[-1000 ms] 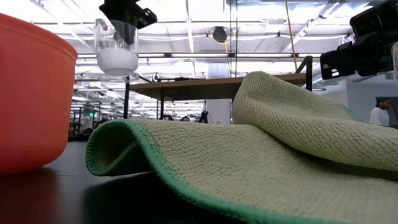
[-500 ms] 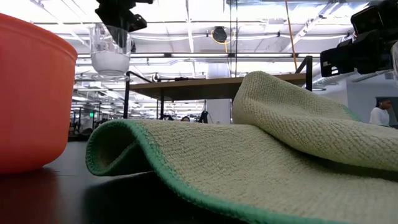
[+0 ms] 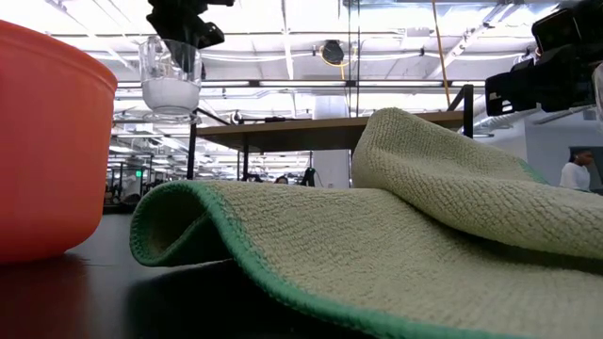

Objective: Stack small to large cups/mugs on shelf
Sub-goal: Put the transparent mug on the shelf

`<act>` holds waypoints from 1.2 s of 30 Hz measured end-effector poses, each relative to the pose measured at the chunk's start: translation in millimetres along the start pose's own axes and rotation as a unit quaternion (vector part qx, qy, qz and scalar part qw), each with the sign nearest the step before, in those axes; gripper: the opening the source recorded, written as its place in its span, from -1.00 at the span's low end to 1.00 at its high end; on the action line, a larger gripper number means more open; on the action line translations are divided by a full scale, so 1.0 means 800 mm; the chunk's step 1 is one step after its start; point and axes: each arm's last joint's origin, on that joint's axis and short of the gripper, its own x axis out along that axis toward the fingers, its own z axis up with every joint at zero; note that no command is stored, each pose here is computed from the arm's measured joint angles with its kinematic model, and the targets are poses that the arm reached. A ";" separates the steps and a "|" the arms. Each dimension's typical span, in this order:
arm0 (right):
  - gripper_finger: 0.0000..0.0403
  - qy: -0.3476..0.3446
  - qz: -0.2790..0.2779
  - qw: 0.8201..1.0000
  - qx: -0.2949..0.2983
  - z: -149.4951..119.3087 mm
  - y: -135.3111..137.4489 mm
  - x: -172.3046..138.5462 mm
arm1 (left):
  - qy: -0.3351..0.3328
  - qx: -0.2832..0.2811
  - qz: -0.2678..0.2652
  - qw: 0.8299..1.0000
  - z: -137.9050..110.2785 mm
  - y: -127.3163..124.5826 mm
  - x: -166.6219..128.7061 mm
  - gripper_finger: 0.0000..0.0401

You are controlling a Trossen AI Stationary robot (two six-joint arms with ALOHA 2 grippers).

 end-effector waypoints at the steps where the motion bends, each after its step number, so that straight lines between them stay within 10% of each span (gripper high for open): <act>1: -1.00 0.000 0.000 1.000 0.000 0.000 0.000 0.000 | -0.001 0.001 0.000 1.000 0.000 0.000 0.000 -1.00; 36: -1.00 0.010 0.001 1.000 0.002 -0.003 0.000 0.000 | -0.011 -0.015 0.042 0.999 0.051 0.085 -0.051 -1.00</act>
